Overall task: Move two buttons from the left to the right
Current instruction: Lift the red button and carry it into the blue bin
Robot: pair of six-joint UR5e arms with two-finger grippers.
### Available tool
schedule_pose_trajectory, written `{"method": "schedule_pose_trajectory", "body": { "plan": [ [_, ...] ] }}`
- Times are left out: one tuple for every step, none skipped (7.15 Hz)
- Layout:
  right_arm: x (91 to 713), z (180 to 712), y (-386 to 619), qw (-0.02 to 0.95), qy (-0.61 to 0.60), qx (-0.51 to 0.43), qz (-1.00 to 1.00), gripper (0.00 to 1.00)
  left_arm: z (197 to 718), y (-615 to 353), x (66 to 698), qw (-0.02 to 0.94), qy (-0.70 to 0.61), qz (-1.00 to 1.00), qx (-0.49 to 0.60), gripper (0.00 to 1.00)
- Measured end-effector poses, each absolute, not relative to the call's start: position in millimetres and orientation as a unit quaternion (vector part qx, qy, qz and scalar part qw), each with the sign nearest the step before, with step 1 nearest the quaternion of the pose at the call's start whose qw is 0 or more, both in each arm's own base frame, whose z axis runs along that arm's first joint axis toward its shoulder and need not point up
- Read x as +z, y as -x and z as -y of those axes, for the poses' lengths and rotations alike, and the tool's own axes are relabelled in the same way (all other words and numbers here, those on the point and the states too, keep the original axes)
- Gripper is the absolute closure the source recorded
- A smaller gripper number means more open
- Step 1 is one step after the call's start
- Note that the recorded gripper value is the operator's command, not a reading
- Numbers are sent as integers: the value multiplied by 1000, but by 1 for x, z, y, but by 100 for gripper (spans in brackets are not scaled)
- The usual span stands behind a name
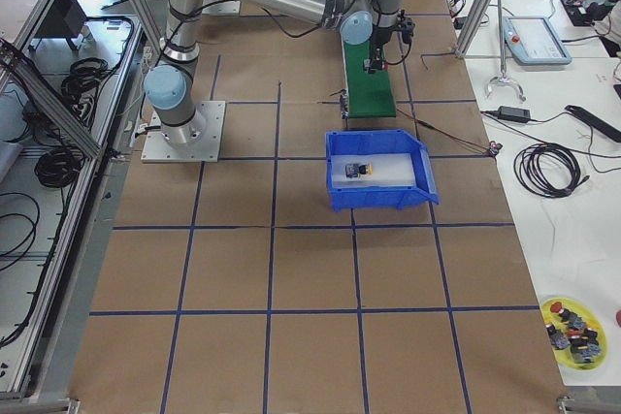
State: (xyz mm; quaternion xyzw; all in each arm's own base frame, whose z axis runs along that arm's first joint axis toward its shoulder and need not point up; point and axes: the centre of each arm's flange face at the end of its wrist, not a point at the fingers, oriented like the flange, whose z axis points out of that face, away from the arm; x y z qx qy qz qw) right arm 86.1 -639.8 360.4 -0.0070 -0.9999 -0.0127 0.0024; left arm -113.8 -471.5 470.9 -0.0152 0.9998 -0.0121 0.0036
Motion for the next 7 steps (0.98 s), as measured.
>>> {"method": "schedule_pose_trajectory", "body": {
  "plan": [
    [382,647,-32,2,-4,-11,1000,96,472,114,471,4,15,-1000,-12,0],
    [400,653,19,3,-27,0,1000,96,472,114,471,4,15,-1000,-12,0],
    [415,657,68,8,-53,14,998,95,472,114,471,4,15,-1000,-12,0],
    [422,659,109,13,-75,23,997,95,472,114,471,4,15,-1000,-12,0],
    [418,661,138,14,-94,24,995,95,472,114,471,4,15,-1000,-12,0],
    [400,666,156,10,-105,16,994,95,472,114,471,4,15,-1000,-12,0],
    [375,674,166,1,-108,3,994,95,472,114,471,4,15,-1000,-12,0]
  ]
}}
